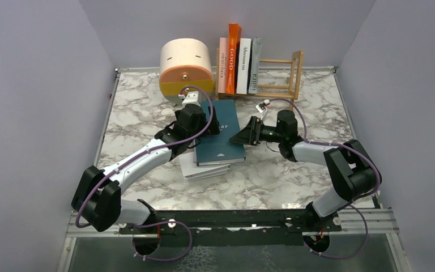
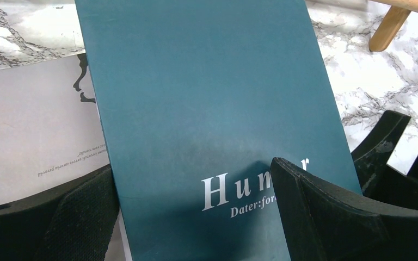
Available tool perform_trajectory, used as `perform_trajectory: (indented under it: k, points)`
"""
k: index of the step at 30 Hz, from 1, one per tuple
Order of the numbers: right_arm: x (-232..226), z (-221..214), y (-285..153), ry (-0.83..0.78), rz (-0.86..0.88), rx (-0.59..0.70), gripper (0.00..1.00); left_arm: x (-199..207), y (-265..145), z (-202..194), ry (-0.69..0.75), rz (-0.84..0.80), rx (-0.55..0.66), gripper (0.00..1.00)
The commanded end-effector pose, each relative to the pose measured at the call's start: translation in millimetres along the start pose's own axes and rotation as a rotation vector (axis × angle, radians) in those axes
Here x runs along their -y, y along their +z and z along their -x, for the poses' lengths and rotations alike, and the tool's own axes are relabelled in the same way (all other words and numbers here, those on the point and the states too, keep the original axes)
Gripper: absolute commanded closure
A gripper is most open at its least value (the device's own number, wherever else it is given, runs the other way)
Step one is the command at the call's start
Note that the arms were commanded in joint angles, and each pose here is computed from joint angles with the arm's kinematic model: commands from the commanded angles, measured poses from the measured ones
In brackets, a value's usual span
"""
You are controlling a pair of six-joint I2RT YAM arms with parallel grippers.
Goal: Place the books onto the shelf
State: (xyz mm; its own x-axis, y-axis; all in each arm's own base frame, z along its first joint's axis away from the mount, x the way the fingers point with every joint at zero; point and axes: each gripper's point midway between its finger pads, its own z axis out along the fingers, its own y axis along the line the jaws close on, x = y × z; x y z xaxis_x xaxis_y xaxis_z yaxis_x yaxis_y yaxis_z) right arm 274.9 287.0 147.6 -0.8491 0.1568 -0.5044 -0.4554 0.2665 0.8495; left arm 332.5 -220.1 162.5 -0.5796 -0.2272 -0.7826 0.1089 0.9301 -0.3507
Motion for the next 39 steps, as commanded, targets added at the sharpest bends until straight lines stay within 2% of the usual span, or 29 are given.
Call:
perform_trajectory:
  k: [1,11,18,23,27,28,34,39]
  points:
    - [-10.7,-5.6,5.8,-0.011,0.064,-0.015,0.11,22.6,-0.4,17.0,-0.023,-0.056,0.05,0.01]
    - [-13.4,-6.2,9.9,-0.013,0.079,-0.018,0.19,51.8,1.3,13.2,-0.015,-0.121,0.054,0.01]
    - [-15.9,-3.9,8.5,-0.023,0.073,-0.011,0.42,58.6,-3.6,19.6,0.006,-0.118,0.083,0.01]
    - [-22.6,-0.5,4.2,-0.053,0.059,0.001,0.6,34.5,-20.8,40.9,0.038,0.003,0.15,0.01]
    - [-30.6,5.6,-0.2,-0.089,0.043,0.022,0.84,-1.4,-35.8,57.4,0.095,0.186,0.207,0.01]
    - [-33.9,7.4,-1.5,-0.099,0.043,0.027,0.87,-10.8,-40.1,60.3,0.111,0.233,0.216,0.01]
    - [-55.5,25.5,-11.5,-0.177,0.019,0.085,0.93,-52.5,-68.5,79.6,0.131,0.405,0.279,0.01]
    - [-79.9,64.0,-28.0,-0.289,-0.098,0.2,0.96,-64.7,-95.7,91.8,0.072,0.405,0.35,0.01]
